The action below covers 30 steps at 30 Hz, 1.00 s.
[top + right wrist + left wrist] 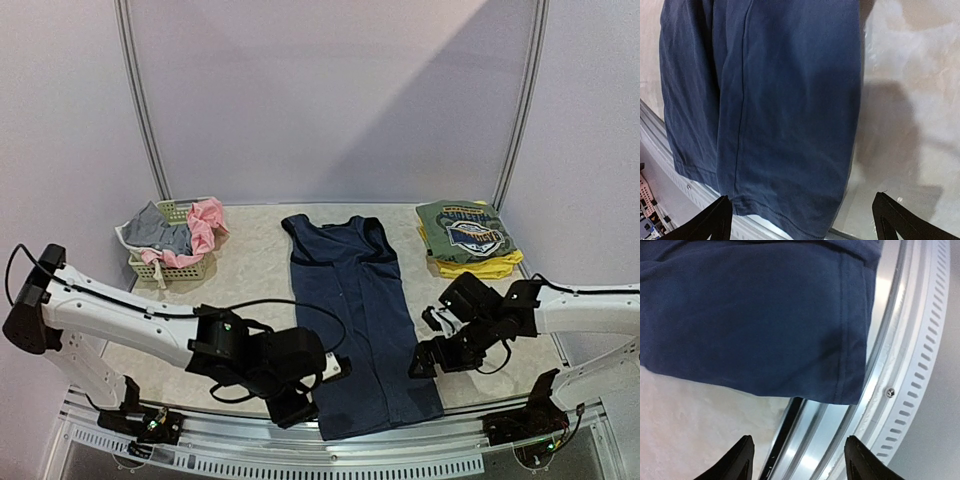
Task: Fold and stack the mixed laundry pile
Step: Pick up the rectangle-folded tank top from the center of the board.
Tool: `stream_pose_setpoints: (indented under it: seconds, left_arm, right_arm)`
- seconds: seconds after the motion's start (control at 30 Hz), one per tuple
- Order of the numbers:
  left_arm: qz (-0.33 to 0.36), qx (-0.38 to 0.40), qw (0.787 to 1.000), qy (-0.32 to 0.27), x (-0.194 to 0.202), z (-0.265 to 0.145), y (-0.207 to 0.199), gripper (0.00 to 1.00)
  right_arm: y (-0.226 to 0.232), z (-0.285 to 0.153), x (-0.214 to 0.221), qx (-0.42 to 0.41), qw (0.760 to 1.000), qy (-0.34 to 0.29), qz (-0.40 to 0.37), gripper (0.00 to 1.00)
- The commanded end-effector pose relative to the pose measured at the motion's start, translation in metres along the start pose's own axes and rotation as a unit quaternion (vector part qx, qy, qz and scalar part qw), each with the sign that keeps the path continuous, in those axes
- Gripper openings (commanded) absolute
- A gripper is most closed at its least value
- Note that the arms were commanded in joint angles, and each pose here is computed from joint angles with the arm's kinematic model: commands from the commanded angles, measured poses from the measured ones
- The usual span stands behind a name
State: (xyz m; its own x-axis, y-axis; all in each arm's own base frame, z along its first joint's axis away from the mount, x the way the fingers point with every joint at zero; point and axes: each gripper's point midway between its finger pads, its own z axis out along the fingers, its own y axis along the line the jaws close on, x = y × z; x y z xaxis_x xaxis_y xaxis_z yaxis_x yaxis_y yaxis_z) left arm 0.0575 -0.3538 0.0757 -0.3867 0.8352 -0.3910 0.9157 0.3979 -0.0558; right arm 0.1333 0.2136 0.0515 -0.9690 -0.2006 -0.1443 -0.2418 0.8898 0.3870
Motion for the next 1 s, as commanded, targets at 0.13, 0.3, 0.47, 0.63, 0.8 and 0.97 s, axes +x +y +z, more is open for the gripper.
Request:
stream_pose_setpoints:
  seconds: [0.13, 0.3, 0.47, 0.63, 0.8, 0.97]
  left_arm:
    - [0.059, 0.011, 0.998, 0.027, 0.01, 0.037, -0.038, 0.59]
    - [0.069, 0.014, 0.997, 0.025, 0.01, 0.043, -0.047, 0.57]
    - [0.07, 0.015, 0.997, 0.02, 0.009, 0.046, -0.048, 0.55]
    - [0.07, 0.013, 0.997, 0.019, 0.008, 0.048, -0.048, 0.54]
    - [0.07, 0.018, 0.997, 0.012, 0.005, 0.049, -0.052, 0.54]
    - [0.075, 0.021, 0.997, 0.012, 0.005, 0.057, -0.055, 0.53]
  right_arm:
    - [0.01, -0.004, 0.05, -0.038, 0.998, 0.048, 0.005, 0.99]
    - [0.004, 0.001, 0.064, -0.036, 0.997, 0.069, 0.005, 0.99]
    - [0.002, 0.002, 0.07, -0.042, 0.996, 0.072, 0.005, 0.98]
    - [0.0, 0.003, 0.073, -0.047, 0.996, 0.072, 0.005, 0.98]
    - [0.0, 0.006, 0.075, -0.052, 0.996, 0.073, 0.013, 0.96]
    - [0.001, 0.008, 0.071, -0.056, 0.996, 0.062, 0.016, 0.91]
